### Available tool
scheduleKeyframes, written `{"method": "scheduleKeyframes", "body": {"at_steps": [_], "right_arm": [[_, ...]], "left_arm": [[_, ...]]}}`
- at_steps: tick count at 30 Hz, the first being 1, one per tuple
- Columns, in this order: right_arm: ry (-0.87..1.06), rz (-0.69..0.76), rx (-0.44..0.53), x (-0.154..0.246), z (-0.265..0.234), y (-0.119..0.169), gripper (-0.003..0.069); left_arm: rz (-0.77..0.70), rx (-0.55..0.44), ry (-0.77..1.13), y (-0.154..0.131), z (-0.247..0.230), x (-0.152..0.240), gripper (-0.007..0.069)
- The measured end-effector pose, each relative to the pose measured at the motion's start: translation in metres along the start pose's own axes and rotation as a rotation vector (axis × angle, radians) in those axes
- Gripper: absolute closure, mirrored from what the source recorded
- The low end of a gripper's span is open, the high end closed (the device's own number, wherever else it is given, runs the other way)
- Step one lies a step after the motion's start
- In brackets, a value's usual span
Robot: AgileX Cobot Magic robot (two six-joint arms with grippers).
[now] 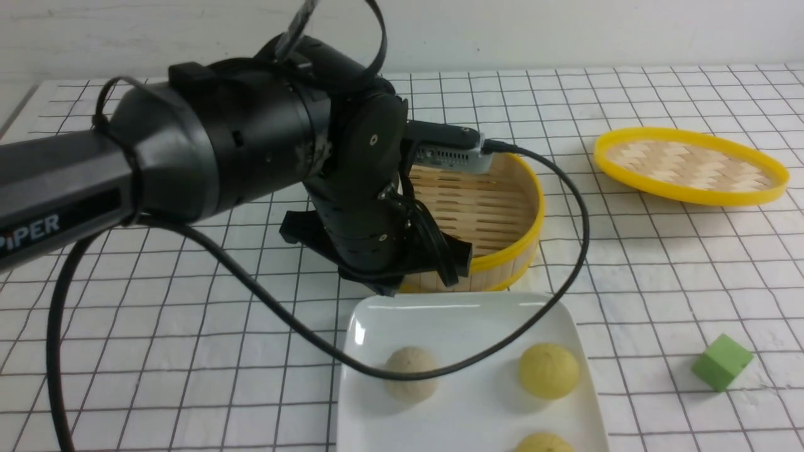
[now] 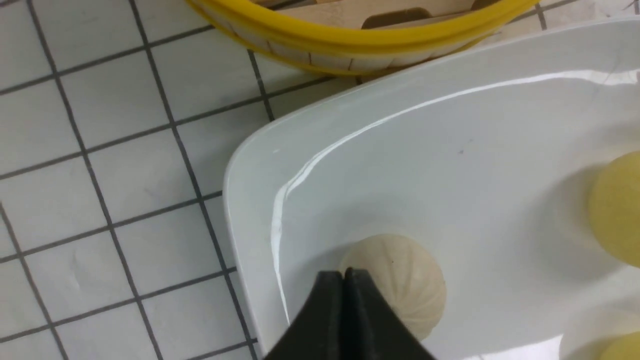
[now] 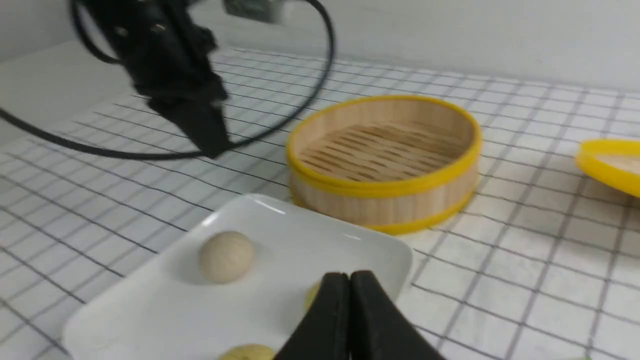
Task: Put the steamed buns into the plate on the white-black tablecloth.
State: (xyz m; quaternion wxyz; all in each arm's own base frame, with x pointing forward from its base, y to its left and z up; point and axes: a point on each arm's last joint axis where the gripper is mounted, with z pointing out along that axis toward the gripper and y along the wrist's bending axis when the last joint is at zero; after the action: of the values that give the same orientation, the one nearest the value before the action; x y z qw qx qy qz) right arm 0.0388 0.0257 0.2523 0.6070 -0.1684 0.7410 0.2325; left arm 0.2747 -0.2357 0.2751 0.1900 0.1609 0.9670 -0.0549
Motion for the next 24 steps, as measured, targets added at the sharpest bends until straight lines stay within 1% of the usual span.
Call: {"method": "scheduleKeyframes", "body": {"at_steps": [1,2,3,4,7,12,15,19,21,23,24], "right_arm": [[0.006,0.001,0.017,0.003,0.001,-0.001,0.0645],[0.003,0.003,0.085,0.011,0.001,-0.006,0.0643],[0.007,0.004,0.102,0.013,0.001,-0.007,0.0643],[0.002,0.007,0.161,0.019,0.001,-0.01,0.0641],[0.011,0.028,0.288,0.033,0.003,-0.018,0.0638],[0.07,0.073,0.462,0.058,0.007,-0.031,0.0632],[0.114,0.097,0.518,0.074,0.01,-0.036,0.0629],[0.1,0.103,0.552,0.075,0.009,-0.038,0.0622],[0.087,0.105,0.579,0.075,0.009,-0.04,0.062],[0.085,0.109,0.595,0.075,0.008,-0.04,0.0617],[0.084,0.109,0.597,0.075,0.008,-0.04,0.0617]], "left_arm": [[0.002,-0.003,-0.001,0.0,0.0,0.0,0.0622],[0.012,-0.015,-0.008,0.001,0.0,-0.001,0.0622],[0.013,-0.016,-0.008,0.001,0.0,-0.001,0.0622],[0.022,-0.028,-0.012,0.003,0.0,-0.001,0.0622],[0.039,-0.049,-0.028,0.005,-0.005,-0.002,0.062],[0.064,-0.069,-0.089,0.011,-0.026,-0.003,0.062],[0.096,-0.071,-0.115,0.015,-0.044,0.0,0.062],[0.18,-0.066,-0.163,0.016,-0.078,0.009,0.062],[0.236,-0.05,-0.237,0.019,-0.116,0.022,0.062],[0.243,-0.036,-0.281,0.024,-0.139,0.031,0.062],[0.242,-0.037,-0.284,0.025,-0.142,0.033,0.062]]}}
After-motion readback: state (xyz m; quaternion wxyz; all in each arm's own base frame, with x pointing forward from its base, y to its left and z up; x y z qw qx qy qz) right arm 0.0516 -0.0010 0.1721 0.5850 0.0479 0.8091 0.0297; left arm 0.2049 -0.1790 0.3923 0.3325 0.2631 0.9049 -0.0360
